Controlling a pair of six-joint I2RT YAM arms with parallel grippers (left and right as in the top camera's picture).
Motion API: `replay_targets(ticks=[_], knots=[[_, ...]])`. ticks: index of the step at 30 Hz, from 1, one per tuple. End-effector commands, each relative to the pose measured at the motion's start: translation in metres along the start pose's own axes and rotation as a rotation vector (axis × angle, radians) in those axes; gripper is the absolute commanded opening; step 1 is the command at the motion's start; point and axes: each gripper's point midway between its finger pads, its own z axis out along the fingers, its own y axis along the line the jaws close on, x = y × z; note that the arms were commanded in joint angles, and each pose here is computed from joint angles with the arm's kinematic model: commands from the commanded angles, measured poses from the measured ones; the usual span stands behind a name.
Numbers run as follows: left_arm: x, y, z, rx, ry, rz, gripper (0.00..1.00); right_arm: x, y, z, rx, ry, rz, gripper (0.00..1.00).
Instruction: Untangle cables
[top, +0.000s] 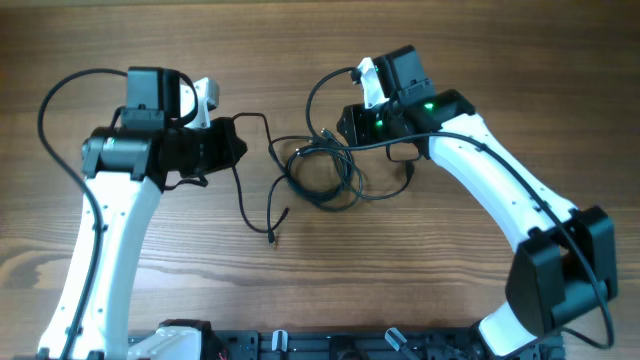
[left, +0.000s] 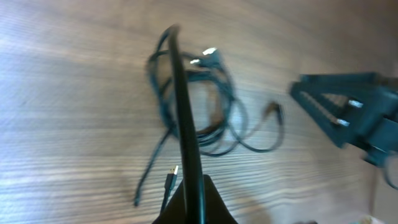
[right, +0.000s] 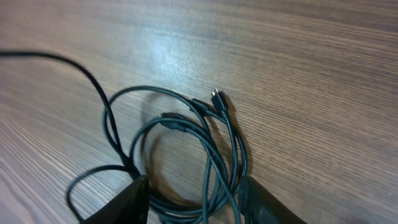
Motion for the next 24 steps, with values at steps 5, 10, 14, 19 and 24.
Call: replay_targets(ticks=[5, 10, 14, 19, 24], knots=[[0.015, 0.05, 0.061, -0.166, 0.171, -0.193, 0.04, 0.001, 0.002, 0.022, -0.031, 0.021, -0.207, 0.47], [0.03, 0.073, 0.101, -0.207, 0.259, -0.263, 0.04, 0.013, 0.006, 0.054, -0.033, 0.065, -0.326, 0.46], [0.036, 0.079, 0.11, -0.222, 0.291, -0.275, 0.04, 0.017, -0.003, 0.08, 0.05, 0.075, -0.428, 0.38], [0.035, 0.079, 0.111, -0.219, 0.284, -0.272, 0.04, 0.022, -0.009, 0.098, 0.071, 0.089, -0.456, 0.3], [0.032, 0.078, 0.112, -0.214, 0.274, -0.268, 0.04, 0.04, -0.011, 0.112, 0.046, 0.143, -0.451, 0.28]])
